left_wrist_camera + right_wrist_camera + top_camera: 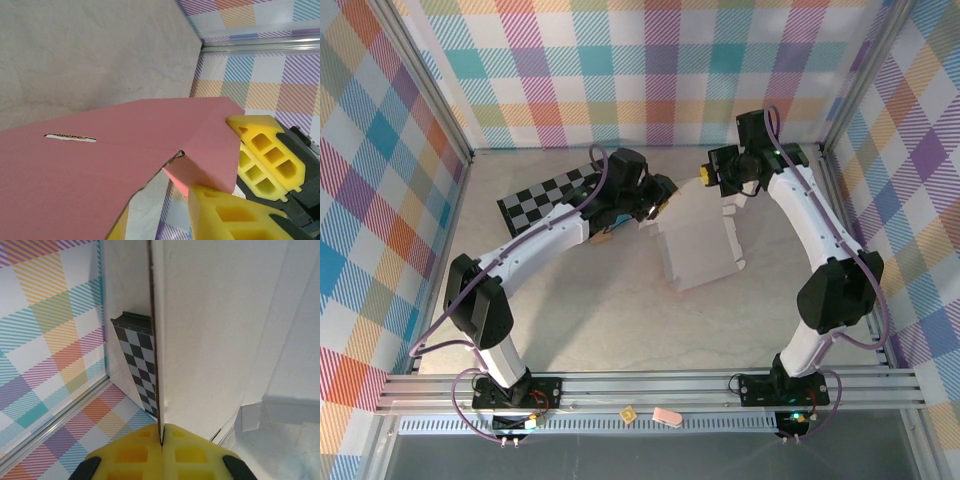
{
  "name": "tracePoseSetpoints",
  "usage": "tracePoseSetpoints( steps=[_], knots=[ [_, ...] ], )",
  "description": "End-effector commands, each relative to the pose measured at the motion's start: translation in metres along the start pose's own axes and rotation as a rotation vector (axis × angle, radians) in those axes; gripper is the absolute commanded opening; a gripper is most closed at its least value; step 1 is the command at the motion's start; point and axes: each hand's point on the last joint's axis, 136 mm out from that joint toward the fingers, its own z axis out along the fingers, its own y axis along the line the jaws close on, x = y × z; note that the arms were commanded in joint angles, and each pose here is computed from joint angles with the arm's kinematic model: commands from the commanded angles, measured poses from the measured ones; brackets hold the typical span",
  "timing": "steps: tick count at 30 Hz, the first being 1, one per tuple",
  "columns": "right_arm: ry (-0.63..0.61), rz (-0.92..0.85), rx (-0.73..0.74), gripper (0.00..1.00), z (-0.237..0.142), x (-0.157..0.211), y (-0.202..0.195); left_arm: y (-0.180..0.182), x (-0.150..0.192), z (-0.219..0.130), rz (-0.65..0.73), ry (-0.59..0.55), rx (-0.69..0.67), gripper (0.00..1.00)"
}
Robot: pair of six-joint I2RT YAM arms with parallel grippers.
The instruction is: Fold the paper box
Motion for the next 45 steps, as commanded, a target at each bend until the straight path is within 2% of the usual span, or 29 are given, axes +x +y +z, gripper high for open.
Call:
tracePoseSetpoints(
  steps=[1, 10, 15, 18, 24, 33, 36, 40, 45],
  knots=[
    [0.016, 0.002, -0.027, 0.0, -0.009, 0.007, 0.002, -0.022, 0.004, -0.013, 0.075, 0.012, 0.045, 0.4],
    [-0.01, -0.017, -0.068, 0.0, 0.006, -0.004, -0.002, -0.015, 0.01, -0.06, 0.153, 0.003, 0.035, 0.53],
    [-0.007, -0.028, -0.067, 0.0, 0.013, -0.006, -0.006, 0.004, 0.004, -0.087, 0.172, -0.012, 0.014, 0.54],
    [-0.001, -0.049, -0.116, 0.0, 0.021, -0.006, -0.007, 0.025, -0.008, -0.096, 0.19, -0.023, -0.03, 0.52],
    [0.034, -0.14, -0.234, 0.0, 0.039, 0.004, -0.005, 0.077, -0.031, -0.093, 0.19, -0.044, -0.106, 0.43],
    [0.125, -0.273, -0.405, 0.0, 0.074, 0.042, 0.004, 0.138, -0.052, -0.081, 0.204, -0.076, -0.195, 0.41],
    [0.149, -0.318, -0.46, 0.0, 0.079, 0.045, -0.001, 0.148, -0.057, -0.079, 0.224, -0.09, -0.212, 0.41],
    [0.243, -0.394, -0.507, 0.0, 0.091, 0.056, -0.017, 0.16, -0.06, -0.074, 0.24, -0.103, -0.234, 0.4],
    [0.268, -0.43, -0.508, 0.0, 0.098, 0.056, -0.042, 0.173, -0.063, -0.072, 0.249, -0.111, -0.261, 0.4]
  ],
)
